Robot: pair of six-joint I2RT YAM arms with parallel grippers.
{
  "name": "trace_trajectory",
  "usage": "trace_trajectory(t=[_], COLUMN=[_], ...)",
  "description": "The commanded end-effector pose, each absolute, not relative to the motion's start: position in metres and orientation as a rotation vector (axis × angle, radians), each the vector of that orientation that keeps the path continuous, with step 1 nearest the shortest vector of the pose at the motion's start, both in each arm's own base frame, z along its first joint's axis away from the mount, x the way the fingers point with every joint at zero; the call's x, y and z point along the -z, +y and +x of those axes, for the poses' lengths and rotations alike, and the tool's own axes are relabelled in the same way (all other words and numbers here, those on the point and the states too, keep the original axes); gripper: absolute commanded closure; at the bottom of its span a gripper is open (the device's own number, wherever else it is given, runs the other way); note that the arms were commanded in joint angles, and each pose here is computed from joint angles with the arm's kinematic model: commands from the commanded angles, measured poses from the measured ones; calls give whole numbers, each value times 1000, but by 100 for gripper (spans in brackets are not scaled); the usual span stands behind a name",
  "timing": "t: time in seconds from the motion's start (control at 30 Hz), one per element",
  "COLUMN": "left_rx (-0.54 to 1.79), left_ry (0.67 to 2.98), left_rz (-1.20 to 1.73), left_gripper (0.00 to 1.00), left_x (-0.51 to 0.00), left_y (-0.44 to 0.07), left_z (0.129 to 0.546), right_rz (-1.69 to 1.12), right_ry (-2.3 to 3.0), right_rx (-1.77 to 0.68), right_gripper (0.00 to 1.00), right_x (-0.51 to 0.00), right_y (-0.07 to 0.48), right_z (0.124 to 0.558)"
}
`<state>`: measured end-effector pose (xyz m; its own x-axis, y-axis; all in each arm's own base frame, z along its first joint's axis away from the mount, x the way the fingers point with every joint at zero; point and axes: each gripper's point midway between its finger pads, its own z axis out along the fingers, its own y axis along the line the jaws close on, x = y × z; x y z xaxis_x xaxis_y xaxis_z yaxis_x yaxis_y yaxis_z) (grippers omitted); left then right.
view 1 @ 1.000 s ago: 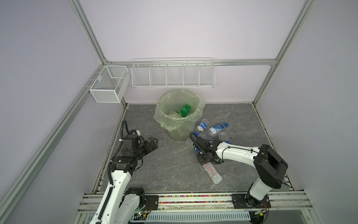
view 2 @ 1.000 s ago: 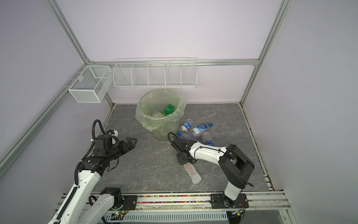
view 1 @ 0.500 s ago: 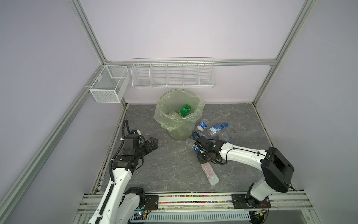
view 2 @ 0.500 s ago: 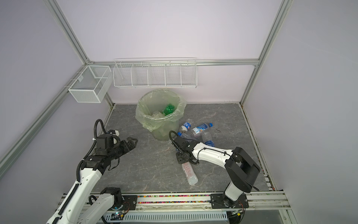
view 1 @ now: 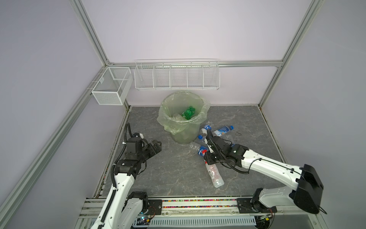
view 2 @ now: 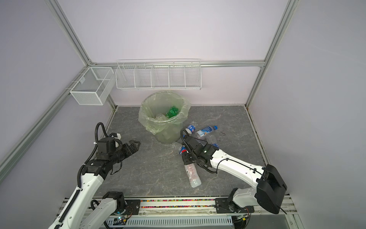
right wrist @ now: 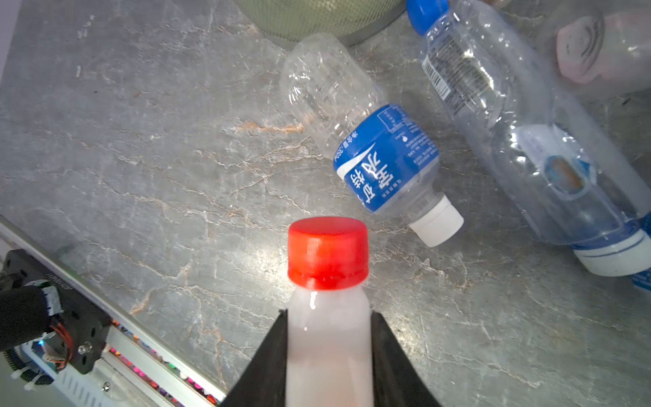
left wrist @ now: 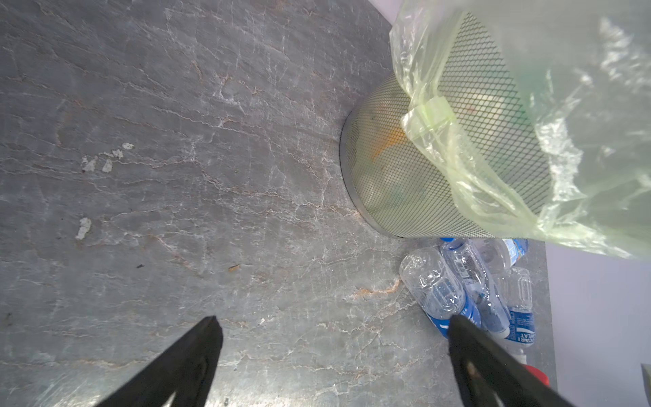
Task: Throw the plastic bottles in the bin
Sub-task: 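Close the right gripper on the red-capped white bottle and lift it upright, then carry the white bottle over the bin with the right gripper and release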
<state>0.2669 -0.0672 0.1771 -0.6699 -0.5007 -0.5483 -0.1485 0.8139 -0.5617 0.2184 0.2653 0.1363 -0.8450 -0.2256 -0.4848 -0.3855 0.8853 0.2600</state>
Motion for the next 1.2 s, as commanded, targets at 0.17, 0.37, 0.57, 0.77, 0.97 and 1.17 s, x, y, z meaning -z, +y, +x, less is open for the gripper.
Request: trace_trajectory(t=[0.17, 0.37, 0.57, 0.77, 0.97, 1.17], left_rx=[652, 657, 669, 670, 667, 679], left_ry=[2263, 2267, 2268, 2266, 2261, 2264], left_rz=[-494, -495, -502, -501, -493, -510], left_gripper=[0, 0, 0, 0, 0, 0], left_x=[-172, -171, -167, -165, -169, -165], left_y=[-68, -69, -70, -70, -70, -71], left_z=[264, 265, 263, 265, 268, 267], right_rz=[-407, -357, -344, -316, -335, -354], right_ry=[2519, 2415, 2318, 2203, 2117, 2048], right_rx=[-583, -623, -668, -679, -706, -728], right_gripper=[62, 62, 62, 63, 63, 63], right_x=[-162, -193, -225, -261, -291, -318], right_y=[265, 259, 257, 254, 262, 266], right_z=[214, 219, 222, 231, 237, 240])
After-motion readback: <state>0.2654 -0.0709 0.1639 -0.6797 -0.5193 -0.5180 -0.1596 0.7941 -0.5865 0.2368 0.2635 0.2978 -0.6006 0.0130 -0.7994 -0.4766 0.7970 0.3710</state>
